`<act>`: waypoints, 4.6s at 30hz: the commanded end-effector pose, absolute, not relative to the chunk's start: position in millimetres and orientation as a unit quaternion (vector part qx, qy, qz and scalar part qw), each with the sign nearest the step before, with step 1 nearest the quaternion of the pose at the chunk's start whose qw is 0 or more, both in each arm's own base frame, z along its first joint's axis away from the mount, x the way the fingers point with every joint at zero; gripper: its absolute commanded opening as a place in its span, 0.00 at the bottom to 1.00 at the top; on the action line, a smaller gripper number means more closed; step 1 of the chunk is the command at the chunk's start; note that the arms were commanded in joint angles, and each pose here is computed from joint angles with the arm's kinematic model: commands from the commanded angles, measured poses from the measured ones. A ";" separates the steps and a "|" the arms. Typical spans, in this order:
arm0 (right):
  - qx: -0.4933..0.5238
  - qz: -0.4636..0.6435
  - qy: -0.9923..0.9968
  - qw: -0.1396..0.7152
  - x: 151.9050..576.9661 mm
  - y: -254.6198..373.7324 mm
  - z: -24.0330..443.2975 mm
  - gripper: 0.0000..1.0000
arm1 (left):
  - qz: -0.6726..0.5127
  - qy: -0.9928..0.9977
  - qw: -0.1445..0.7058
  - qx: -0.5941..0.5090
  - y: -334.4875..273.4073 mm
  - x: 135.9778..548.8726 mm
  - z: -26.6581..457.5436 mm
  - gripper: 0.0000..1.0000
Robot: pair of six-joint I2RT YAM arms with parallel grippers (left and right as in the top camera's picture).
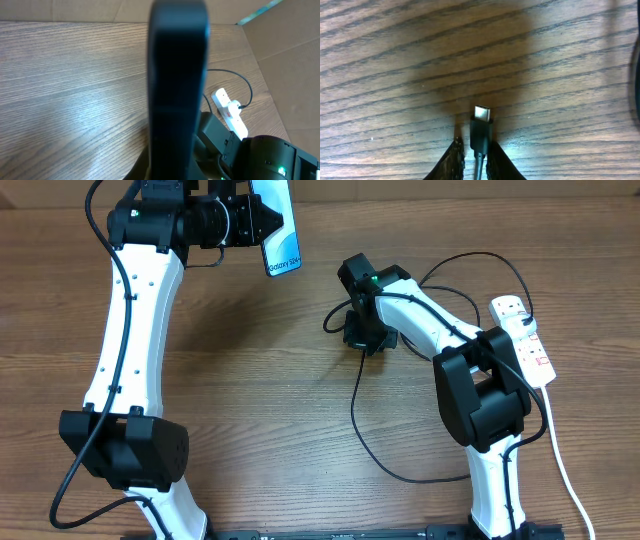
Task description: Plug charger to phone and switch on socket
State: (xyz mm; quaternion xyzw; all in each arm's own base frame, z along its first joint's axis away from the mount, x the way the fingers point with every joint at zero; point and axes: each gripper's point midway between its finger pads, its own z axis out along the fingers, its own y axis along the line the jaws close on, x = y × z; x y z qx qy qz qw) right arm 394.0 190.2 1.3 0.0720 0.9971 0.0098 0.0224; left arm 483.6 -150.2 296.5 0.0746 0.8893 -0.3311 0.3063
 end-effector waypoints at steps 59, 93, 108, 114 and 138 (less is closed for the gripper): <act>-0.143 0.283 0.920 0.230 352.8 241.8 297.1 0.04 | -0.565 0.673 0.372 0.299 -212.7 444.0 419.4 0.04; -0.146 0.192 0.917 0.317 330.3 226.5 333.0 0.04 | -0.601 0.705 0.293 0.236 -243.4 433.3 414.2 0.04; -0.146 0.191 0.914 0.326 332.9 229.3 335.4 0.04 | -0.625 0.700 0.257 0.230 -244.7 423.6 417.4 0.04; -0.146 0.194 0.912 0.332 334.8 230.6 337.7 0.04 | -0.632 0.698 0.247 0.231 -245.2 419.9 418.2 0.04; -0.153 0.210 0.911 0.320 333.8 238.4 334.0 0.04 | -0.631 0.686 0.256 0.255 -245.3 415.9 419.5 0.04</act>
